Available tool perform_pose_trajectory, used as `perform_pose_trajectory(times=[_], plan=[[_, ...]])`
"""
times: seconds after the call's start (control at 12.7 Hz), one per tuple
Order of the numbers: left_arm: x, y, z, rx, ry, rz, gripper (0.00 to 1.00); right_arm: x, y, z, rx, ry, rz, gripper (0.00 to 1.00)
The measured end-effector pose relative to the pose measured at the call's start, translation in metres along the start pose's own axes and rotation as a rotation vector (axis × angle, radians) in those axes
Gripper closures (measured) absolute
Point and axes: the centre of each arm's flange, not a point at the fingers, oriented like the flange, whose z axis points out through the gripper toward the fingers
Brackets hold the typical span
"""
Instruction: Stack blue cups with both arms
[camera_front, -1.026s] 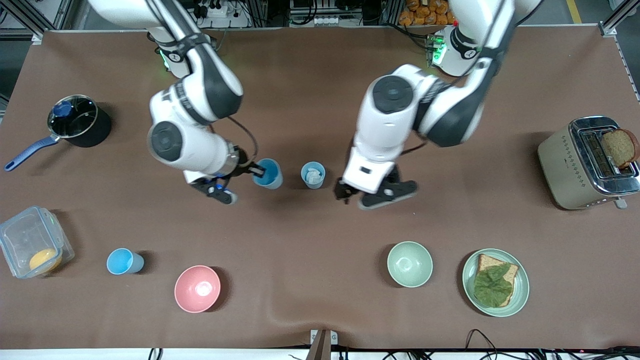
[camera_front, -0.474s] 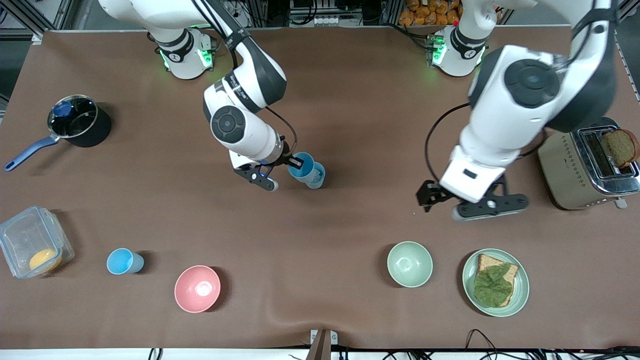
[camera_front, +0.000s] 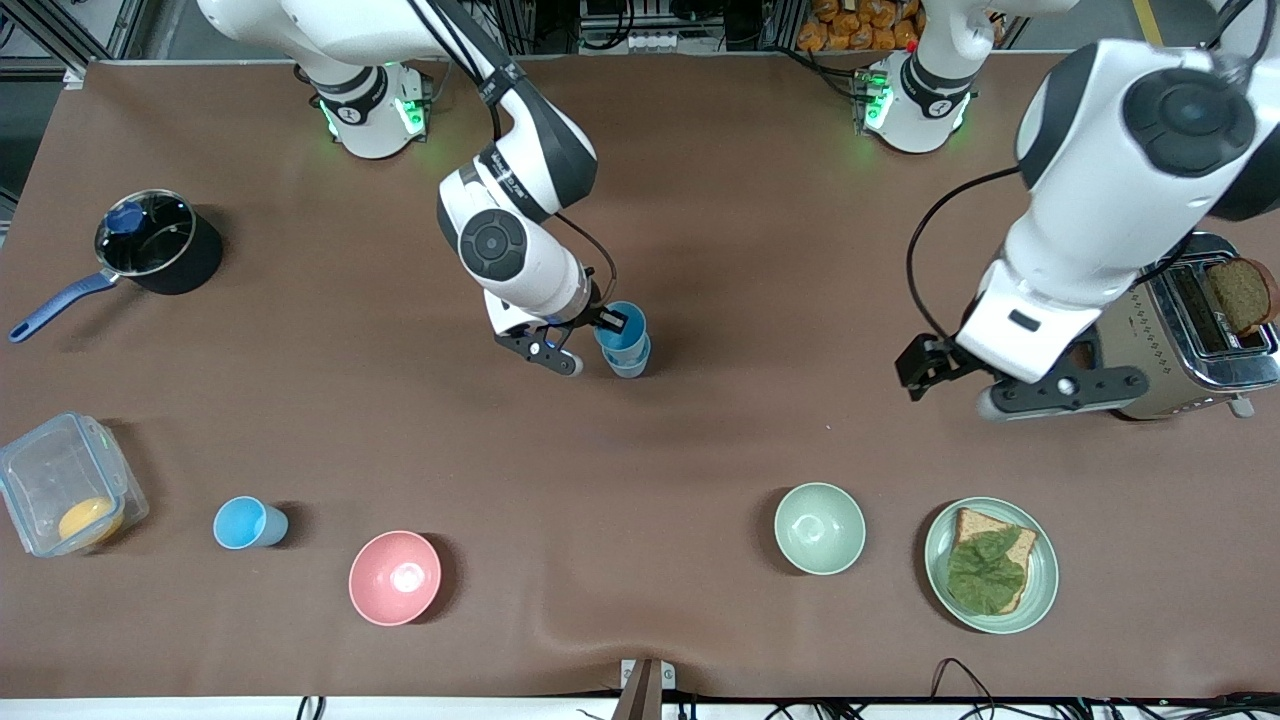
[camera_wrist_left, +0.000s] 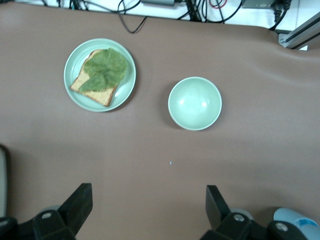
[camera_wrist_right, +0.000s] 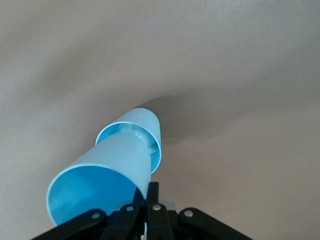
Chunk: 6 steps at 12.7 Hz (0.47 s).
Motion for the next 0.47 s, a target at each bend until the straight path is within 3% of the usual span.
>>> perform_pose_trajectory(times=[0.32,0.47], plan=[[-0.001,-0.036,-0.020,-0.002,-0.035,0.002,0.00,0.002,0.000,0.001,-0.003,0.018,0.008,0.97],[-0.005,-0.040,-0.028,0.002,-0.043,0.000,0.00,0.009,0.001,-0.004,0.002,0.032,0.013,0.81]])
